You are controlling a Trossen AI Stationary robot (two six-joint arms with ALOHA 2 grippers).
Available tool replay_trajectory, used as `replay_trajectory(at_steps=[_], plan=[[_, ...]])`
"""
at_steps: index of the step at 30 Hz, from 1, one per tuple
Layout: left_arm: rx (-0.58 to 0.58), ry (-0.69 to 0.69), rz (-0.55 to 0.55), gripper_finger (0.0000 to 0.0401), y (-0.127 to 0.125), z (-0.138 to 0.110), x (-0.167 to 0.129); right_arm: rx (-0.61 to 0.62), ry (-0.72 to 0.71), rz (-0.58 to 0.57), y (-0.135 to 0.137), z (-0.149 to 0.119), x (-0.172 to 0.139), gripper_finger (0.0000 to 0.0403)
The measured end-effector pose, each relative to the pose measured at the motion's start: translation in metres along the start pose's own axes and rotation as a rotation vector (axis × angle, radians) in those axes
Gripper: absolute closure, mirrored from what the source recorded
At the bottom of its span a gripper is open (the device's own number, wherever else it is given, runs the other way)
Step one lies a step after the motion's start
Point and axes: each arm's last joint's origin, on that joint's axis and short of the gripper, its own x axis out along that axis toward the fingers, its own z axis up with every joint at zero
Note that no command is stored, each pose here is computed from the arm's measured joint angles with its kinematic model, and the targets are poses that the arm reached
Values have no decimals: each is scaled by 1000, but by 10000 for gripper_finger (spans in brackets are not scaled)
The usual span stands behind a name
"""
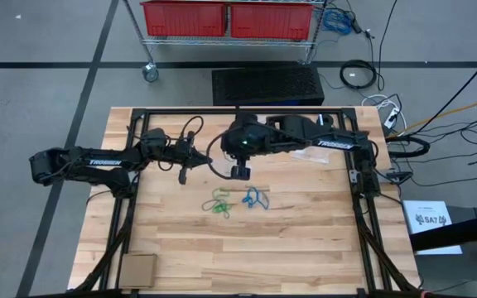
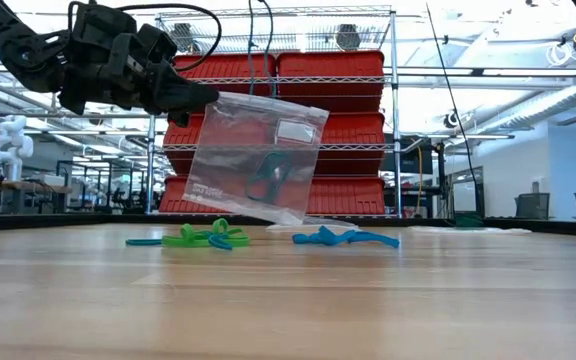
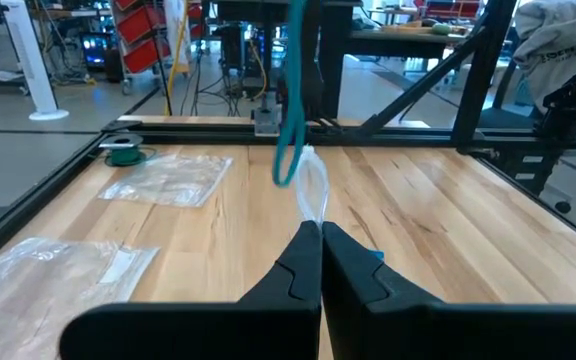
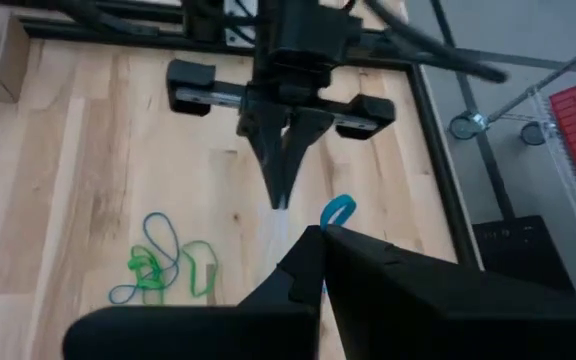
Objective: Sort rubber bands
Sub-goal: Put the dark blue rubber band into the left zip lock bag
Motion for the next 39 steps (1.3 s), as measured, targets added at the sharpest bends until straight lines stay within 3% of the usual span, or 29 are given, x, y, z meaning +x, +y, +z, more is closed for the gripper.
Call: replay_trajectory(at_steps=[10,39], plan=[[0,0,0,400,0,0,0,19,-66,13,4,5,-13,403],[5,-12,-2,400,0,1,0,-30,-46,48,12,4,-8,403]])
